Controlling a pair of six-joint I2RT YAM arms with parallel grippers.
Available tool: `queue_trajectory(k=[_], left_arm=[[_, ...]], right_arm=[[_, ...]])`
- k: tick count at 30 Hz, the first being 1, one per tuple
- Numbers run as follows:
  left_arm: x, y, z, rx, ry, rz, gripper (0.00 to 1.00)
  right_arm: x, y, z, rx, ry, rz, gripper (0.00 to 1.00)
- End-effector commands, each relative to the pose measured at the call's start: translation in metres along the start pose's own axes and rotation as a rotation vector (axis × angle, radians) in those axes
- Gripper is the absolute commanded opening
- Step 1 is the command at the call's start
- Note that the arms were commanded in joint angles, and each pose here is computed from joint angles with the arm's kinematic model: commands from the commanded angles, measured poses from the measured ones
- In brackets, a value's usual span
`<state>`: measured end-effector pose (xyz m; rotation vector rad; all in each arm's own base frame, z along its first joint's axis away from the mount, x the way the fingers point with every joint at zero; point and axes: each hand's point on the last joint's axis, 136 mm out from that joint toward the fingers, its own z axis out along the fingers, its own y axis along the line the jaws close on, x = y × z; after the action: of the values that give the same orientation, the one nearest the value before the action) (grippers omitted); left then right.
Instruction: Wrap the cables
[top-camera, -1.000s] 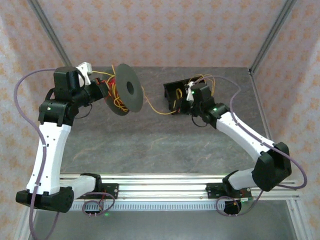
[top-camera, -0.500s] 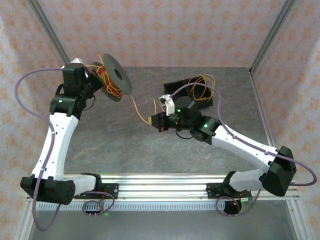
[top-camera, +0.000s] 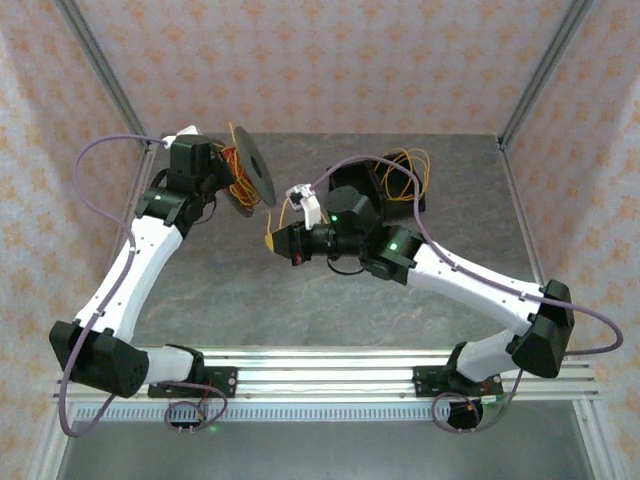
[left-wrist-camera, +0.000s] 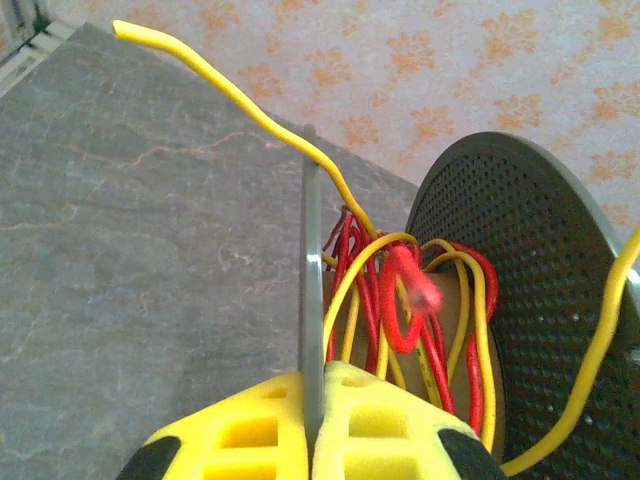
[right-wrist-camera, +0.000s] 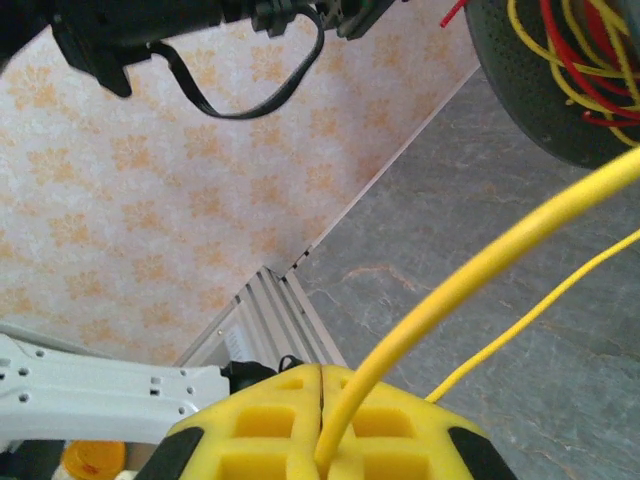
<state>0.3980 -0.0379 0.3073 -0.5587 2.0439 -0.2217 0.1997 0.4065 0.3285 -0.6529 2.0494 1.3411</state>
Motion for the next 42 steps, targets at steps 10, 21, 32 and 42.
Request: queue_trajectory(k=[10,21,32,42], left_arm=[[0.02,-0.061,-0.013,0.128,-0.088,0.17,0.0],[0.074,-0.079,-0.023,0.241,0.011,0.341,0.0],[0.107,-0.094,-0.035,0.287,0.048,0.538,0.0],[0.125,-0.091,-0.045,0.334,0.083,0.608,0.0]], right_arm=[[-0.087,-0.032,-0.002,0.135,-0.26,0.196,0.0],[-0.126,-0.108,-0.038,0.265,-0.37,0.325,0.0],[-0.151,-0.139,-0.031,0.354,-0.285,0.297,0.0],[-0.155,-0.186,-0.038,0.398,-0.221,0.355,0.0]])
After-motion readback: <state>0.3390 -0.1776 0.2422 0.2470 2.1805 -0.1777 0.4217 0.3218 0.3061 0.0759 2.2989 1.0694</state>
